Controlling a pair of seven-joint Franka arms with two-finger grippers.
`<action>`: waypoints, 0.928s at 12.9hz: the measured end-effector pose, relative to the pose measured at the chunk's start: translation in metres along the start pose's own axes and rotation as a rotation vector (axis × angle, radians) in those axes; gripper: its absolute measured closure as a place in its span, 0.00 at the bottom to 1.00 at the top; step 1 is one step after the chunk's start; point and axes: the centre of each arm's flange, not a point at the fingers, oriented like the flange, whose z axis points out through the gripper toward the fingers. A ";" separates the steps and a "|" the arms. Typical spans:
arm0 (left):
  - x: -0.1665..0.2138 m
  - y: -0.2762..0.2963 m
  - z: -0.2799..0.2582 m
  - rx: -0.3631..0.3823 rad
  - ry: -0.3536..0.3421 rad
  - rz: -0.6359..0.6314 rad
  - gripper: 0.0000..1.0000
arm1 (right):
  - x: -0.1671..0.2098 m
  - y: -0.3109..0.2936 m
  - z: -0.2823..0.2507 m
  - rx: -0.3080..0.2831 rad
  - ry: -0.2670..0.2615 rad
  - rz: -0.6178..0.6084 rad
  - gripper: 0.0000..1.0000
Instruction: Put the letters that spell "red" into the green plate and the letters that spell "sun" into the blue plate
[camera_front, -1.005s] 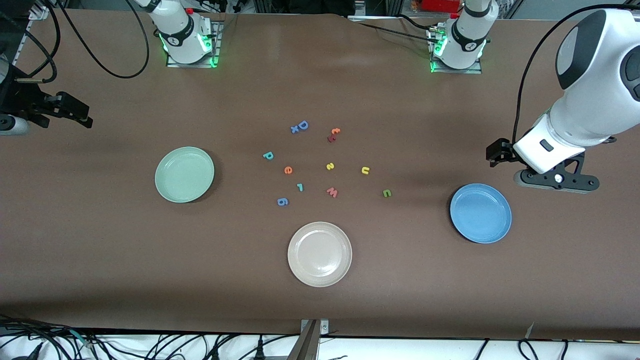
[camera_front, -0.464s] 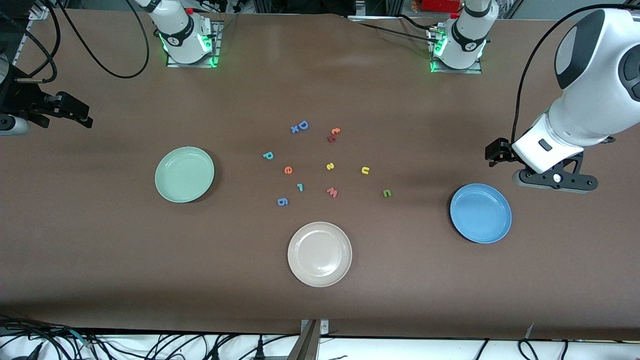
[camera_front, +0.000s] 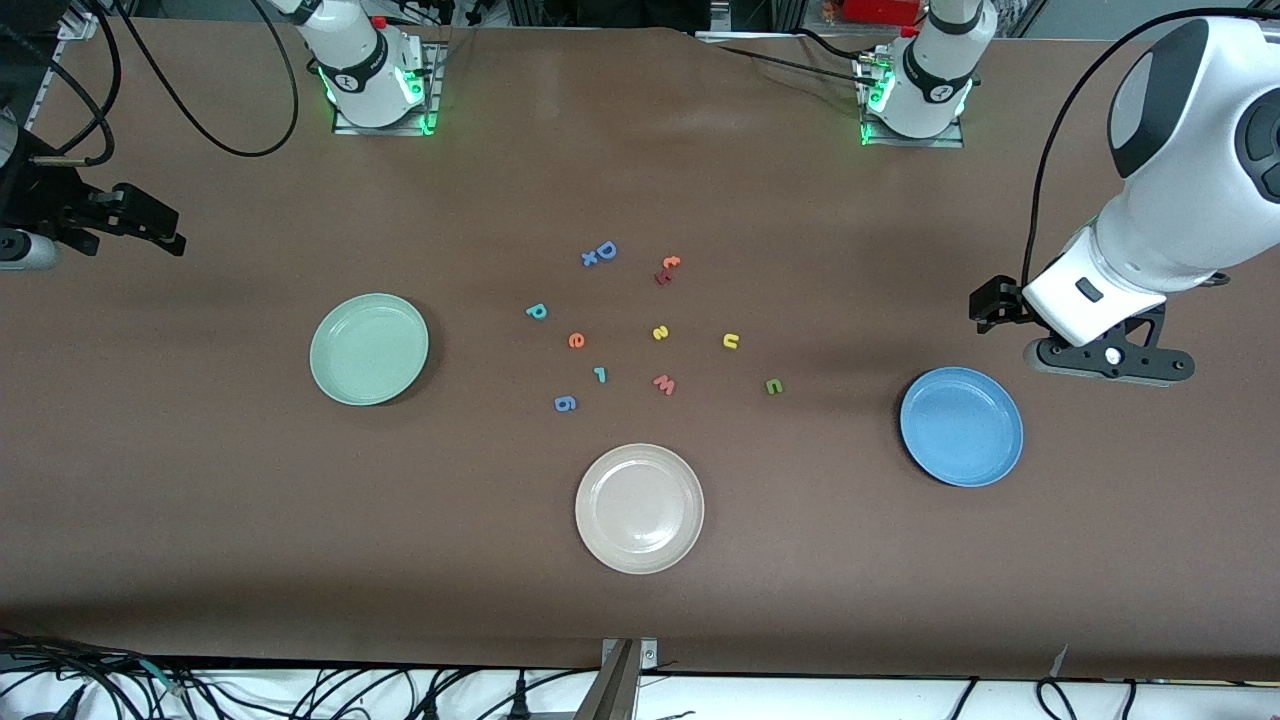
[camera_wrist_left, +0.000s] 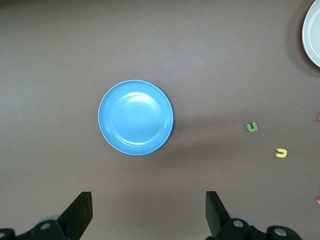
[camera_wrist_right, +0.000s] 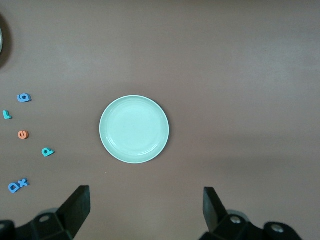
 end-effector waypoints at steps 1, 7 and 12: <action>0.000 0.000 0.000 0.000 0.000 0.000 0.00 | 0.000 0.000 0.000 0.000 0.000 0.000 0.00; 0.000 0.000 0.000 0.000 0.000 0.001 0.00 | 0.000 0.000 0.000 0.000 0.000 0.000 0.00; 0.000 0.000 0.000 0.000 0.000 0.001 0.00 | -0.002 -0.001 0.002 0.000 -0.019 -0.002 0.00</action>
